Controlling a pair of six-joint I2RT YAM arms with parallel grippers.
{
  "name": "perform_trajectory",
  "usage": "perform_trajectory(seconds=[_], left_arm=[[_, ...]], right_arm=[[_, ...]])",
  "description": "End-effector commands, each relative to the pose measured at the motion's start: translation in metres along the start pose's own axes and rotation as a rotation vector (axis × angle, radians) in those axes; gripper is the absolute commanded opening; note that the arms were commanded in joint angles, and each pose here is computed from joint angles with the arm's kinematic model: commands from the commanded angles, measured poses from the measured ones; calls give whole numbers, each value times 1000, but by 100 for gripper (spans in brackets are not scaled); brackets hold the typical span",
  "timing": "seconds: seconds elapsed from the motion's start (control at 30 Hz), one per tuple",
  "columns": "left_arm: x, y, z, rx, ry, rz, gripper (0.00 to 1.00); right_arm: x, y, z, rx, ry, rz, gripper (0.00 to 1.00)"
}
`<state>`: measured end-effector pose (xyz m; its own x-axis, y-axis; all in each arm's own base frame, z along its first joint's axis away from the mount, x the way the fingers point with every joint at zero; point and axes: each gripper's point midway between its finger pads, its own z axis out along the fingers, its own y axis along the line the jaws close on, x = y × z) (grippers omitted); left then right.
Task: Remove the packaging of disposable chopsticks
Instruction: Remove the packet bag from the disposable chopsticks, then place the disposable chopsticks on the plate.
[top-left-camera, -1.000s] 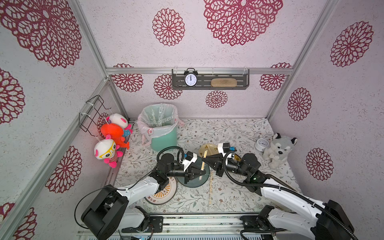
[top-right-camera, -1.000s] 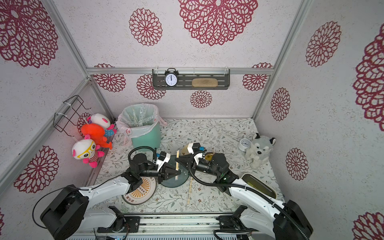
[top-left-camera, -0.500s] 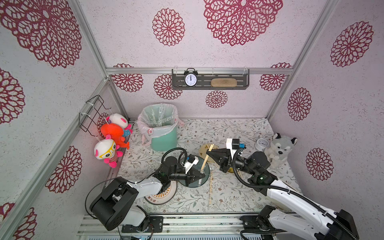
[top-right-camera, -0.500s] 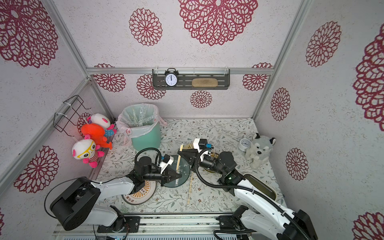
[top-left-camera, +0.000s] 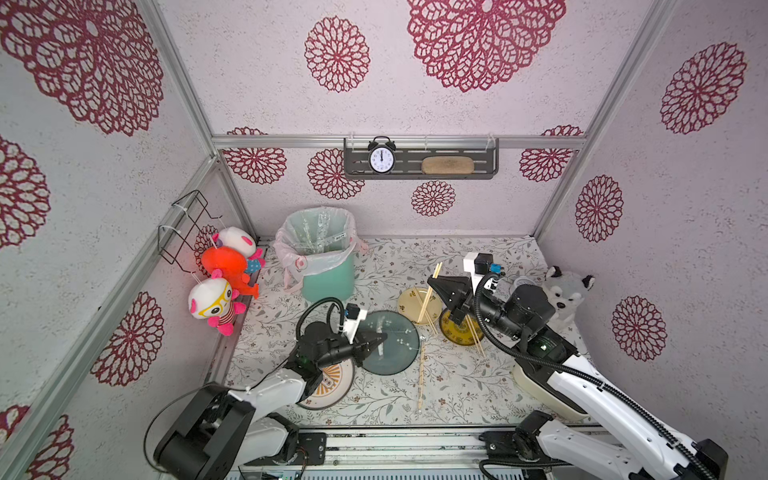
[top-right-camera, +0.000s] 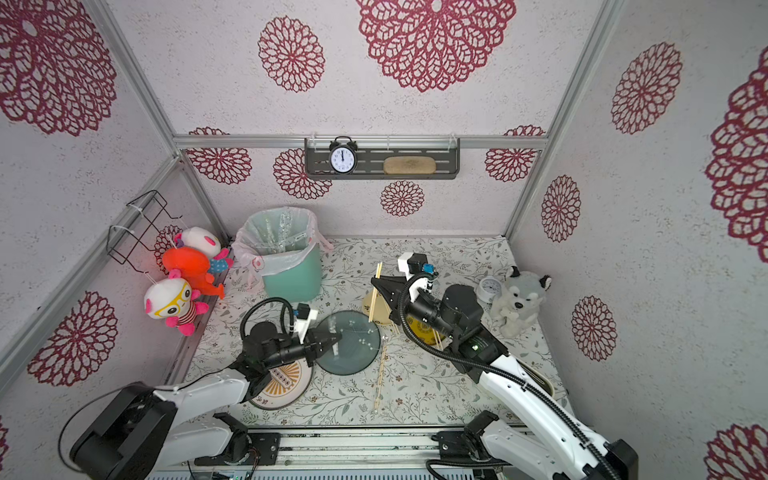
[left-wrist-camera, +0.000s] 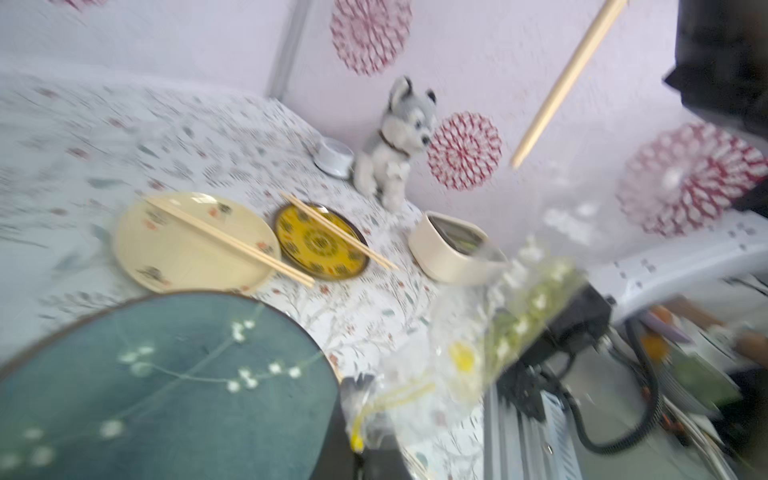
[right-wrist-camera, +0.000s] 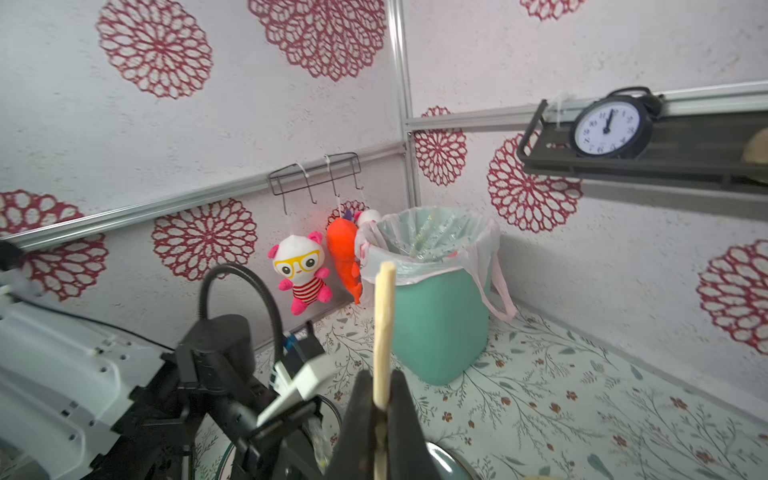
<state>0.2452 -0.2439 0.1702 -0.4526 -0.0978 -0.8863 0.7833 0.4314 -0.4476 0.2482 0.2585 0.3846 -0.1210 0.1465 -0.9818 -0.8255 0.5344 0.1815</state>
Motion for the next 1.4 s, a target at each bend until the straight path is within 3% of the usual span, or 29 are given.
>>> perform_trajectory(seconds=[0.0, 0.1, 0.3, 0.57, 0.87, 1.37], left_arm=[[-49, 18, -19, -193, -125, -7, 0], [-79, 14, -34, -263, -183, 26, 0], [-108, 4, -44, -301, -184, 57, 0], [-129, 6, -51, -359, -198, 75, 0], [-174, 9, -99, -497, -312, 100, 0], [-164, 11, -86, -432, -262, 98, 0]], right_arm=[[45, -37, 8, 193, 224, 73, 0], [84, -46, 19, 249, 398, 131, 0], [171, -49, 33, 325, 803, 152, 0], [245, -25, 56, 279, 1120, 134, 0], [292, -21, 86, 257, 1280, 139, 0], [322, -32, 97, 299, 1413, 124, 0]])
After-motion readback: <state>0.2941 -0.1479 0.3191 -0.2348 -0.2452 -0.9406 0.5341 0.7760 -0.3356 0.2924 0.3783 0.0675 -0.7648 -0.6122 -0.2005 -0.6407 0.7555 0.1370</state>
